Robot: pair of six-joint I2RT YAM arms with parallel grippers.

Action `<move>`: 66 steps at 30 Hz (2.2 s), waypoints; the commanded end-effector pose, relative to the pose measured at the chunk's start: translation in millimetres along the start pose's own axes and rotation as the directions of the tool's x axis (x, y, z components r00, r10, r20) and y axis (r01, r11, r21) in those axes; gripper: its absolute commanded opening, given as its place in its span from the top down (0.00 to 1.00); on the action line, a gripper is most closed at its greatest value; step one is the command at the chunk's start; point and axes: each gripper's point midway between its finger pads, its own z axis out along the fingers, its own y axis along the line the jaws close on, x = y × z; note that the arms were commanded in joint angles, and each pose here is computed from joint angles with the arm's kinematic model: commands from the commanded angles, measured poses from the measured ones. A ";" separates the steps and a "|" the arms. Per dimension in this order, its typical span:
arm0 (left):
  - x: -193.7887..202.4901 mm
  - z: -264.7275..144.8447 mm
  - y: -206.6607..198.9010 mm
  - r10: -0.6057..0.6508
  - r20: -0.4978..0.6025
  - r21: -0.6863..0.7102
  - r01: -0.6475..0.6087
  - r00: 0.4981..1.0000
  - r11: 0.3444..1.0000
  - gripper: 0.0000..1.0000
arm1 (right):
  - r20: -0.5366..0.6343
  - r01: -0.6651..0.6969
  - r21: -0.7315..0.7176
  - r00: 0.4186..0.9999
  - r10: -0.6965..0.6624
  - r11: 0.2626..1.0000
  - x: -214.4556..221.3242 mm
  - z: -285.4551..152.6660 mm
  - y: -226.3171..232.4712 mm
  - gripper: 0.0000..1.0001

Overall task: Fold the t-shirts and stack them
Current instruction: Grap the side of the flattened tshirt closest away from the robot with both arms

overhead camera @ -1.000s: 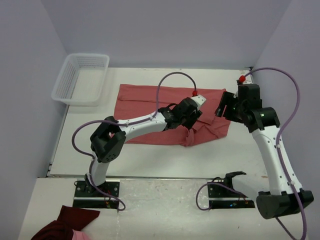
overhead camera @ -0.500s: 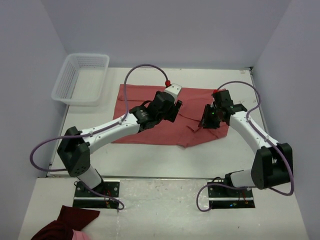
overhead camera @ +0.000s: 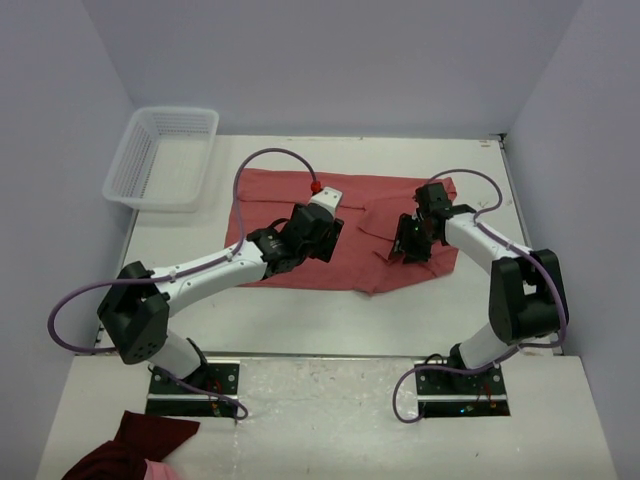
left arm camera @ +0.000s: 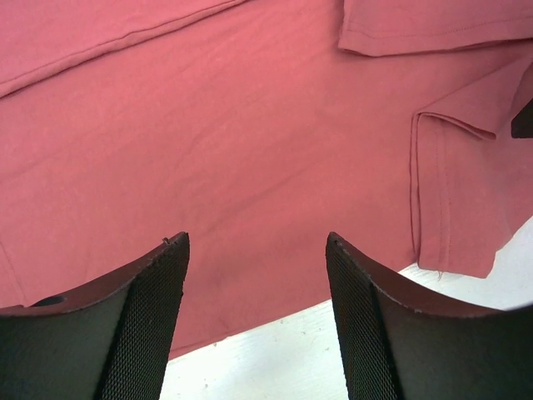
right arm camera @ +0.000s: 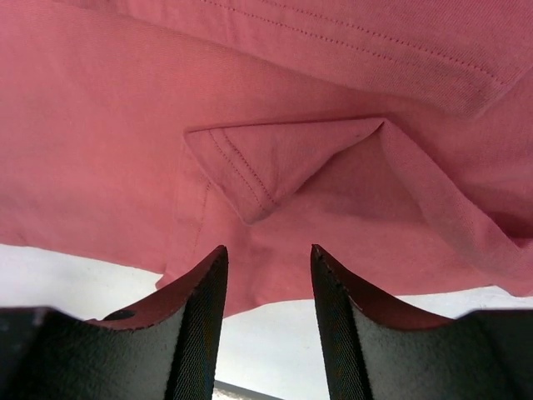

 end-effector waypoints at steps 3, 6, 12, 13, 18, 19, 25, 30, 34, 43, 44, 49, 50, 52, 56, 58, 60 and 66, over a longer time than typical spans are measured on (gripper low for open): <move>-23.4 -14.3 1.0 -0.068 0.081 0.025 0.066 0.994 0.997 0.32 | 0.048 0.031 -0.043 0.998 -0.029 0.999 -22.2 -2.0 15.6 0.53; -22.6 -15.9 2.4 -0.068 0.082 0.026 0.066 0.994 0.997 0.32 | 0.035 0.036 -0.054 0.999 -0.034 0.998 -24.4 2.1 20.3 0.53; -24.3 -23.5 7.5 -0.072 0.095 0.023 0.070 0.993 0.997 0.32 | 0.005 0.031 -0.035 1.000 -0.031 0.999 -24.4 14.9 20.5 0.53; -25.0 -24.3 8.8 -0.074 0.097 0.023 0.072 0.993 0.997 0.32 | 0.005 0.033 -0.035 0.999 -0.032 0.999 -24.3 16.0 20.8 0.53; -26.6 -27.7 14.0 -0.079 0.104 0.018 0.077 0.991 0.997 0.32 | -0.011 0.032 -0.029 0.999 -0.032 0.999 -20.5 22.9 20.2 0.53; -26.3 -27.8 14.2 -0.079 0.103 0.020 0.078 0.991 0.997 0.32 | -0.012 0.030 -0.028 0.999 -0.030 0.999 -20.3 24.5 19.8 0.53; -25.1 -27.2 15.3 -0.080 0.100 0.021 0.078 0.992 0.997 0.31 | -0.017 0.028 -0.023 0.999 -0.029 0.999 -21.5 28.6 19.6 0.60; -24.1 -27.1 18.1 -0.076 0.098 0.016 0.074 0.992 0.997 0.31 | -0.023 0.026 -0.026 0.999 -0.026 0.999 -20.4 31.2 20.1 0.70; -20.1 -25.2 21.9 -0.073 0.088 0.007 0.072 0.993 0.997 0.30 | -0.018 0.023 -0.022 1.000 -0.024 0.999 -18.3 31.6 18.4 0.74; -15.2 -25.8 27.3 -0.074 0.080 0.000 0.074 0.994 0.997 0.29 | -0.033 0.022 -0.014 0.999 -0.023 1.000 -9.9 35.9 15.5 0.78; -14.6 -25.4 28.0 -0.075 0.079 -0.001 0.075 0.994 0.997 0.29 | -0.029 0.023 -0.007 0.999 -0.023 1.000 -10.5 36.1 14.3 0.84; -11.6 -24.1 38.2 -0.089 0.069 -0.031 0.092 0.994 0.995 0.29 | -0.005 0.028 0.015 1.000 -0.028 0.999 -13.2 27.7 13.6 1.00; -11.2 -24.2 40.1 -0.095 0.067 -0.035 0.098 0.993 0.995 0.29 | 0.019 0.032 0.009 0.999 -0.032 0.999 -16.6 20.1 15.9 1.00; -7.7 -23.2 44.4 -0.114 0.051 -0.041 0.117 0.992 0.992 0.30 | 0.046 0.036 0.020 0.998 -0.037 0.999 -18.7 11.4 14.7 1.00; 4.2 -18.9 63.2 -0.207 0.017 -0.081 0.208 0.978 0.975 0.39 | 0.116 0.051 0.009 0.992 -0.052 0.999 -28.1 -16.7 21.4 1.00; 17.1 -15.0 74.5 -0.284 -0.014 -0.088 0.282 0.959 0.955 0.43 | 0.160 0.060 -0.007 0.985 -0.058 0.998 -31.8 -35.6 26.4 1.00; 32.6 -11.5 84.2 -0.349 -0.044 -0.092 0.344 0.936 0.934 0.40 | 0.186 0.071 -0.015 0.980 -0.067 0.997 -32.7 -47.9 28.6 1.00; 81.9 -10.9 98.7 -0.442 -0.122 -0.191 0.416 0.888 0.889 0.39 | 0.257 0.104 -0.055 0.962 -0.087 0.993 -26.7 -80.3 33.1 1.00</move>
